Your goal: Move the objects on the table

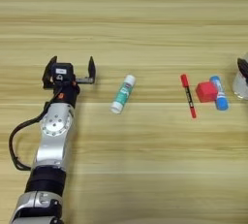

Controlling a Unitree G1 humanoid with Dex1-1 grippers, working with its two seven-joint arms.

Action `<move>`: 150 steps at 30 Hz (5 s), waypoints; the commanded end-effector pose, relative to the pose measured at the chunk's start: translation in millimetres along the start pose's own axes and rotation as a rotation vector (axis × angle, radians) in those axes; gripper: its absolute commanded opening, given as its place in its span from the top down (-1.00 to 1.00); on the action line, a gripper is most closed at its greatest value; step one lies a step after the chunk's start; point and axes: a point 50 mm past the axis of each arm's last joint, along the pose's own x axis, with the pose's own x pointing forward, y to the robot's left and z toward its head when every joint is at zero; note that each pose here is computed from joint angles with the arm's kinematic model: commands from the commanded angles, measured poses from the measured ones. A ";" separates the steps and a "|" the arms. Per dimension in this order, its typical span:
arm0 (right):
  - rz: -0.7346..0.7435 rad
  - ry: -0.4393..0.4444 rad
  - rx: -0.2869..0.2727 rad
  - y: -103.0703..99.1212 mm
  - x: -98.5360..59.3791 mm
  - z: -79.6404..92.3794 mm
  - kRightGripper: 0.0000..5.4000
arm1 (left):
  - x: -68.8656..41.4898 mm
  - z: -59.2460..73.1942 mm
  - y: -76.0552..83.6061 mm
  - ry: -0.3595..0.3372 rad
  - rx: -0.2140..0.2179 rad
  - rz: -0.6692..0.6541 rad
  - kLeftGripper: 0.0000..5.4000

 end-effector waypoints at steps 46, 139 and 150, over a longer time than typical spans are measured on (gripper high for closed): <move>-0.008 -0.459 -0.200 22.6 -32.2 80.3 -0.99 | 2.3 1.6 -0.8 -0.003 0.016 -0.004 -1.00; 0.341 0.177 -0.125 75.6 -12.9 -44.9 -0.99 | 1.3 1.6 -2.1 -0.002 0.016 -0.009 -1.00; 0.334 0.192 -0.117 72.9 -10.2 -47.9 -0.68 | 1.4 1.8 -2.8 -0.003 0.016 -0.009 -1.00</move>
